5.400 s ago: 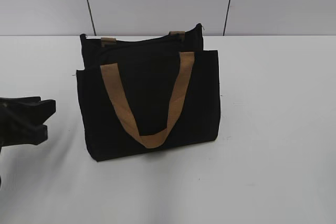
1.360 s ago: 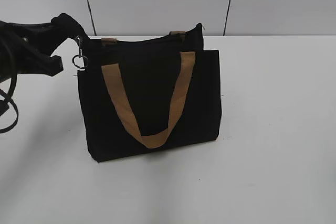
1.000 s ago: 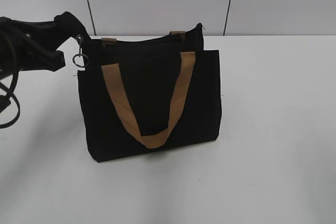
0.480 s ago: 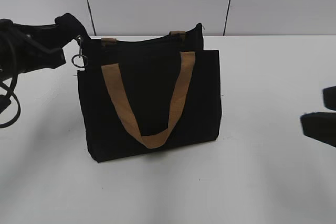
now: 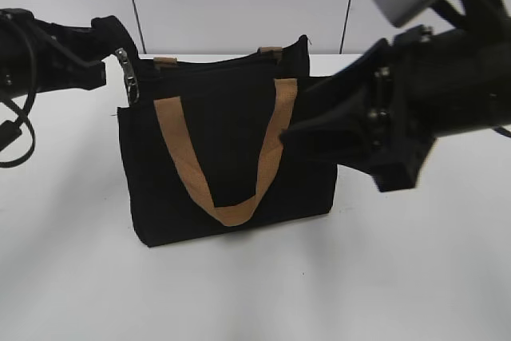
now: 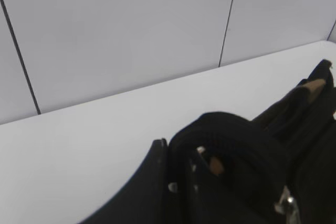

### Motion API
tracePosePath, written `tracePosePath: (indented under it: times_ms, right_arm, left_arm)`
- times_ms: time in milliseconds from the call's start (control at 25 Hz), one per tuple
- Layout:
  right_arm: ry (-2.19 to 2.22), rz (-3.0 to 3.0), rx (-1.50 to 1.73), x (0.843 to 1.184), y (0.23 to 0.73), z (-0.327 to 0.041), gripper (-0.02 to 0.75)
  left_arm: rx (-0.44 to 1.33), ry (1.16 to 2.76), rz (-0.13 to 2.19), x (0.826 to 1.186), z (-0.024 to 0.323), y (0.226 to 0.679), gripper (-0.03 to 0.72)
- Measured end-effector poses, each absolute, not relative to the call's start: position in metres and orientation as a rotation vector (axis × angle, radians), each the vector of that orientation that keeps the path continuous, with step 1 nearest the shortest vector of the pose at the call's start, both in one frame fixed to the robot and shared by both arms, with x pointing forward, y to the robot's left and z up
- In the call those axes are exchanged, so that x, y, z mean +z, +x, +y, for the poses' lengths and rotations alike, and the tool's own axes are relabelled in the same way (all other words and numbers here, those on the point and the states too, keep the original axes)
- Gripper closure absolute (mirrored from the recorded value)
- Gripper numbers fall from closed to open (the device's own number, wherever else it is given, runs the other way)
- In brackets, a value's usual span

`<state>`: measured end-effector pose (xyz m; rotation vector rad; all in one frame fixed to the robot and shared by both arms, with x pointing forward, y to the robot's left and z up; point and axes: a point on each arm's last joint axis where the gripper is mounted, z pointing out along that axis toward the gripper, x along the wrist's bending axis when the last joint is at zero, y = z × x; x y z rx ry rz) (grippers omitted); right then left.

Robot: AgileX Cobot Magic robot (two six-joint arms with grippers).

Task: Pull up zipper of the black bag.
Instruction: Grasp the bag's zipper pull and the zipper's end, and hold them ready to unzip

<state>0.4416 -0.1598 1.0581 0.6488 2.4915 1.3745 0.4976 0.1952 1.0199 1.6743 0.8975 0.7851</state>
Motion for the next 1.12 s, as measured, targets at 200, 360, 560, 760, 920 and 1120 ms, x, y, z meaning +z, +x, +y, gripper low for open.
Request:
tracePosePath:
  times_ms: [200,360,560,760,920,1120]
  right_arm:
    - [0.561,2.520,1.415,1.053,0.469,-0.117,0.298]
    - [0.554,2.544,1.451,1.046,0.489,-0.086,0.324]
    - [0.518,2.573,1.449,1.034,0.512,-0.054,0.343]
    - [0.538,2.570,1.466,1.025,0.534,-0.037,0.345]
    - [0.585,2.554,1.509,1.024,0.543,-0.029,0.345]
    - [0.619,2.580,1.507,1.011,0.547,-0.025,0.358]
  left_arm:
    - [0.782,1.706,0.923,1.017,0.197,0.497,0.666]
    - [0.767,1.694,0.942,1.017,0.197,0.497,0.666]
    - [0.758,1.671,0.942,1.018,0.196,0.497,0.666]
    - [0.735,1.636,0.957,1.020,0.195,0.498,0.667]
    - [0.718,1.596,0.955,1.022,0.194,0.498,0.666]
    - [0.693,1.565,0.973,1.023,0.194,0.498,0.666]
